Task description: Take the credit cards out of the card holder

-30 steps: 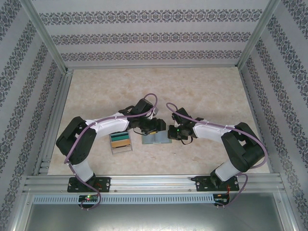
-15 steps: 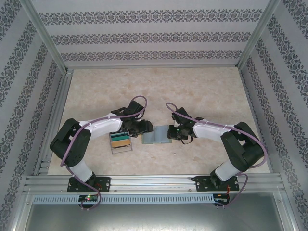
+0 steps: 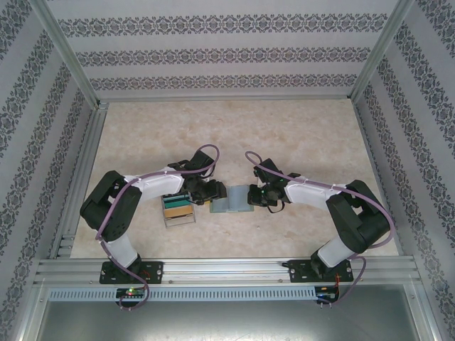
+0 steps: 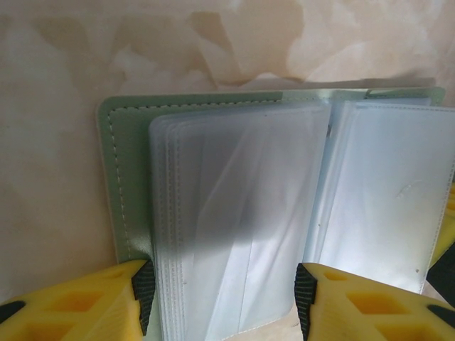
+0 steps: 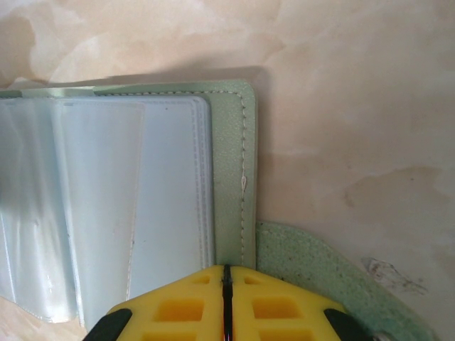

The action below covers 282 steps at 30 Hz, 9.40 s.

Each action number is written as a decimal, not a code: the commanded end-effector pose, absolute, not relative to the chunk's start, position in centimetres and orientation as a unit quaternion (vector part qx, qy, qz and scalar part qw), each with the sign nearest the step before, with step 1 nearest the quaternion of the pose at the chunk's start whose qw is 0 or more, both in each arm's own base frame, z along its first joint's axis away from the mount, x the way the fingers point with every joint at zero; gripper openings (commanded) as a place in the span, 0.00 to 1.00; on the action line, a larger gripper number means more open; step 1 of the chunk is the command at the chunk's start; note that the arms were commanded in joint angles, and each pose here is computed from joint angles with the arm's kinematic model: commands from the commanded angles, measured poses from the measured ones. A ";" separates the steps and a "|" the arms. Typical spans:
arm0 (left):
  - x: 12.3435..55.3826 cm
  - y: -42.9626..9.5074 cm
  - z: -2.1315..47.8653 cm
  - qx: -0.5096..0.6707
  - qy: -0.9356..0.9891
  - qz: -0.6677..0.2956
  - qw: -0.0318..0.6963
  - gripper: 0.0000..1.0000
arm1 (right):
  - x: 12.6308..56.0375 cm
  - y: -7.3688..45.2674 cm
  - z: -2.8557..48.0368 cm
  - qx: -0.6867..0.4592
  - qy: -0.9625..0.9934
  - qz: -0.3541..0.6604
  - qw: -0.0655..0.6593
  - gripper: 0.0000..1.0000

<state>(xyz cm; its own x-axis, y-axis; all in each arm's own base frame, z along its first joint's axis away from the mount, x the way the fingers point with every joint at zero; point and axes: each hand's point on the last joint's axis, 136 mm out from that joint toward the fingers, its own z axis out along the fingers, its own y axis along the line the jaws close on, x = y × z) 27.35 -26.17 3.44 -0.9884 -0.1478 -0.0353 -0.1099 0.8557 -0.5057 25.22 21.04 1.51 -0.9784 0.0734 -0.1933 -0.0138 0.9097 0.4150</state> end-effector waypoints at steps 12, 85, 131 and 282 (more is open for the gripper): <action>27.8 -26.2 4.9 -0.060 0.959 -0.270 0.064 0.56 | 24.1 21.3 -0.3 0.014 0.976 0.203 0.075 0.11; 27.0 -30.6 3.9 -0.022 0.941 -0.338 0.020 0.75 | 24.2 18.8 5.0 0.020 0.958 0.196 0.209 0.47; 27.4 -30.2 4.8 -0.013 0.946 -0.323 0.036 0.73 | 23.6 21.2 1.5 -0.001 0.969 0.197 0.147 0.12; 28.0 -27.9 5.9 -0.012 0.955 -0.292 0.048 0.22 | 26.4 26.2 4.5 0.028 0.913 0.398 0.083 0.11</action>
